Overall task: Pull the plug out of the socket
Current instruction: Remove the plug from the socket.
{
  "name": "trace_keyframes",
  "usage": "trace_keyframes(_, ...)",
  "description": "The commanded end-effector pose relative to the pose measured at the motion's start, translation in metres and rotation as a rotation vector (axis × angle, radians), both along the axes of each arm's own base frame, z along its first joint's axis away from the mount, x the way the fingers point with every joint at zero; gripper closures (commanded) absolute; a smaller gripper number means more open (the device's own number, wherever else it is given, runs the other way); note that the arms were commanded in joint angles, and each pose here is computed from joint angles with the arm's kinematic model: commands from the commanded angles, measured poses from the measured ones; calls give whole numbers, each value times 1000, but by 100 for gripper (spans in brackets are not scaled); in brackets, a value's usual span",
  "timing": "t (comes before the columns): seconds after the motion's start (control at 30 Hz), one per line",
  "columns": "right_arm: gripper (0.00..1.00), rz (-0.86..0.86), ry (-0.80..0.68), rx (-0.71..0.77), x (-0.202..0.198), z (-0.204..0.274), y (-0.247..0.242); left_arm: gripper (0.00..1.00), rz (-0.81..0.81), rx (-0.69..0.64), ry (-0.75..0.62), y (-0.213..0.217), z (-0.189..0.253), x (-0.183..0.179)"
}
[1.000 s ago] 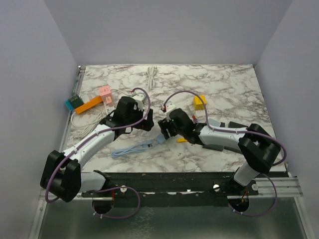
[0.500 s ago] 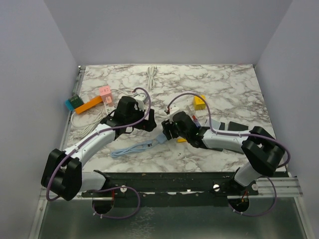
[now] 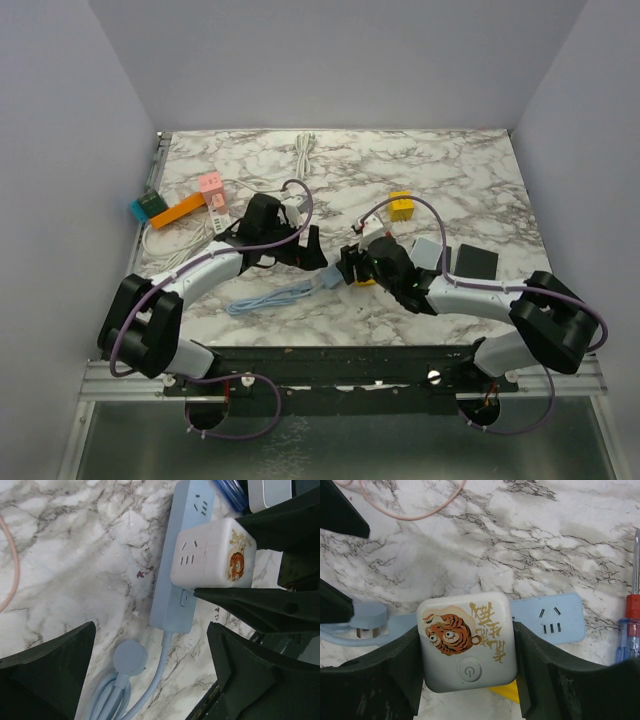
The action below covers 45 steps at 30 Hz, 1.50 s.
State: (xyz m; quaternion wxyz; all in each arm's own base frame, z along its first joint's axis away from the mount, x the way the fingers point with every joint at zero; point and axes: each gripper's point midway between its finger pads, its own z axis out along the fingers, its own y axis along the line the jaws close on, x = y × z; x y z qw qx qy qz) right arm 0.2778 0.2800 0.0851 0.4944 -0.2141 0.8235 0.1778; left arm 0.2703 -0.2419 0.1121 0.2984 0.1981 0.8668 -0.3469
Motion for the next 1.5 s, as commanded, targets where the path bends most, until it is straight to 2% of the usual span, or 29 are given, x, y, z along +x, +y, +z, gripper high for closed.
trace_keyframes(0.0,99,-53,-123,149,15,49,7,6,-80,-67,110,-14,-11,-14)
trace_keyframes(0.33,99,-75,-166,166,17,61,1,29,-134,-141,230,-27,-22,-26)
trace_keyframes(0.63,99,-61,-183,208,10,70,-1,47,-158,-213,310,-37,-23,-31)
trace_keyframes(0.8,99,-46,-185,210,8,70,-1,53,-155,-267,310,-41,-16,-28)
trace_keyframes(1.2,99,-24,-190,224,6,73,2,61,-147,-270,328,-39,-20,-27)
trace_keyframes(1.27,99,-18,-190,224,6,73,4,66,-148,-270,332,-39,-21,-28)
trace_keyframes(1.47,99,-28,-181,235,5,68,3,90,-151,-271,337,-40,-22,-29)
